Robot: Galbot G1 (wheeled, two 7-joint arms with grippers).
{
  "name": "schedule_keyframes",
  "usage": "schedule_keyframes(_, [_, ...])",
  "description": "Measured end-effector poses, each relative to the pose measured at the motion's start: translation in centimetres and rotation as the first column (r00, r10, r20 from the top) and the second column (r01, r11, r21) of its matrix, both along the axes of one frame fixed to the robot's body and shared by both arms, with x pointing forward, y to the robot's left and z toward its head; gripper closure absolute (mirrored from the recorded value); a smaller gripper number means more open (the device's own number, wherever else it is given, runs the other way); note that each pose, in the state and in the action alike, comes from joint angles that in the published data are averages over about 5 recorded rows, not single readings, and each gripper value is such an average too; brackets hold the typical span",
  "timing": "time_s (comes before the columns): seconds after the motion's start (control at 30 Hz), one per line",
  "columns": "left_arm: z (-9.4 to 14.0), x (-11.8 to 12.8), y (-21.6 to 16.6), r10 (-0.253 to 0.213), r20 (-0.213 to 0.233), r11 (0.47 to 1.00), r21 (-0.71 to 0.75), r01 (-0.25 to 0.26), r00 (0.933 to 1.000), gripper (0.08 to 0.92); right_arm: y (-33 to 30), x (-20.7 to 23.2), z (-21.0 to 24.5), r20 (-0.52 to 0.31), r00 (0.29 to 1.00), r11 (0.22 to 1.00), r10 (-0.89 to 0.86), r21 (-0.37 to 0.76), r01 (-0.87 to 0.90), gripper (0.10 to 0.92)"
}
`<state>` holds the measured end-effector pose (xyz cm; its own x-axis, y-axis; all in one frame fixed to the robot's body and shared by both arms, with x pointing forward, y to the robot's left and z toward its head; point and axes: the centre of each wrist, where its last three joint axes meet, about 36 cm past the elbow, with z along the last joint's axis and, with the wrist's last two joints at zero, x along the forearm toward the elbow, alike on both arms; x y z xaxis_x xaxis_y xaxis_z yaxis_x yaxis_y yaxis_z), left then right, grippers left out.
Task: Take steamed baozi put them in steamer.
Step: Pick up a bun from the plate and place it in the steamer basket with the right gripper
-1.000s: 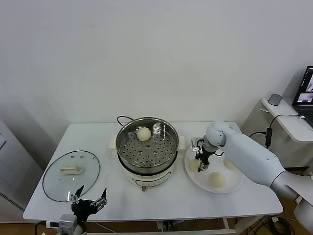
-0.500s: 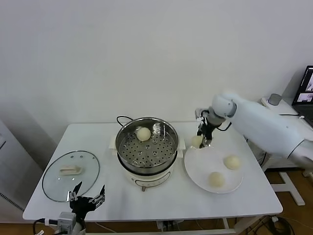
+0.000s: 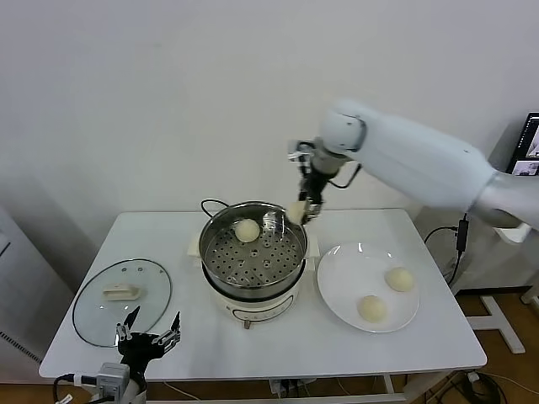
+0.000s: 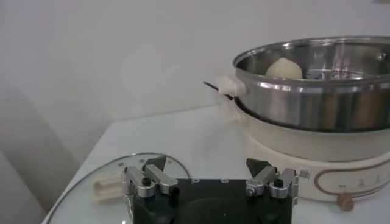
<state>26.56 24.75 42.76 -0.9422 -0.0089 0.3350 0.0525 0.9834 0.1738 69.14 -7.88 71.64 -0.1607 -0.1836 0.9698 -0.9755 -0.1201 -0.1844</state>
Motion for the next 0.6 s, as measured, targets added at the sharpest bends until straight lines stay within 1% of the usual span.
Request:
schedule_keyframes(0.33, [0.8, -0.1, -0.2, -0.005, 0.025, 1.0, -0.007, 0.005, 0.9997, 0.177, 10.1, -0.9, -3.4, -0.013, 0.998, 0.998, 0.056, -0.027, -0.057, 0.479])
schedule_keyframes(0.6, [1.0, 0.0, -0.2, -0.002, 0.033, 1.0, -0.019, 0.003, 0.9995, 0.177, 14.8, -1.8, -7.5, -0.021, 0.997, 0.995, 0.077, -0.06, -0.078, 0.479])
